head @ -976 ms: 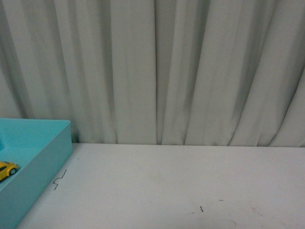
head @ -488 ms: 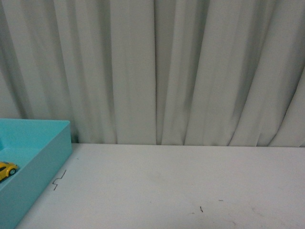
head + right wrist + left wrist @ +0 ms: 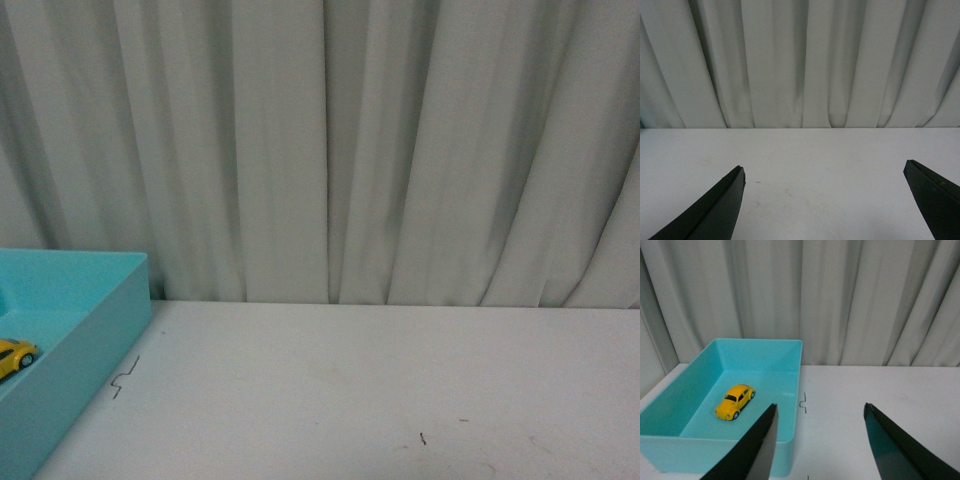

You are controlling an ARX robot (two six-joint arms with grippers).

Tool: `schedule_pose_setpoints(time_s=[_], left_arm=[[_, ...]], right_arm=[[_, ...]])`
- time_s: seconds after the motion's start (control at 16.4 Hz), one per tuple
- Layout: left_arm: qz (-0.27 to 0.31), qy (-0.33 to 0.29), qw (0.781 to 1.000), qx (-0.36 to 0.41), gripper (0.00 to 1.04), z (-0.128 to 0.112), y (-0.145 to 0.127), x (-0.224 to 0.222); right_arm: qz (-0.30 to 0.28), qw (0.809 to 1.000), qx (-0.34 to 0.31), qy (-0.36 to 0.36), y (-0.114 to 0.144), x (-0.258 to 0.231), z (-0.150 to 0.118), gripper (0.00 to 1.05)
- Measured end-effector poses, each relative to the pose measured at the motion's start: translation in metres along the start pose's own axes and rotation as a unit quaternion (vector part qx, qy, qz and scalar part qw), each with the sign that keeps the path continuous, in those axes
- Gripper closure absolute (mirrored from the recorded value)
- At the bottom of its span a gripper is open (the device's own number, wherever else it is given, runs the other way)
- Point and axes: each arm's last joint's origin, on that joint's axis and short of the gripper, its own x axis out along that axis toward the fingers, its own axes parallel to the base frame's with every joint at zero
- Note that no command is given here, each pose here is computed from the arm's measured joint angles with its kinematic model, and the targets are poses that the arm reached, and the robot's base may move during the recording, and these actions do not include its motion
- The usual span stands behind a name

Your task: Wind up and store yellow beetle toy

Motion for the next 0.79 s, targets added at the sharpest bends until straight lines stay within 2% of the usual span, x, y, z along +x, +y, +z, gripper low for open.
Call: schedule_pose_setpoints(time_s=[0.24, 0.31, 0.79], left_arm=[[0.0, 0.0, 1.0, 0.0, 0.1, 0.0, 0.0, 0.0], [0.0, 0.0, 1.0, 0.0, 0.05, 0.0, 0.0, 0.0], [0.0, -0.002, 1.0, 0.0, 0.07, 0.0003, 0.0, 0.0]], right_arm=[[0.0, 1.0, 0.0, 0.0, 0.0, 0.0, 0.0, 0.07], [0.0, 1.0, 0.0, 0.0, 0.0, 0.0, 0.0, 0.07], [0.0, 1.0, 0.0, -0.001, 0.0, 0.0, 0.0003, 0.07]])
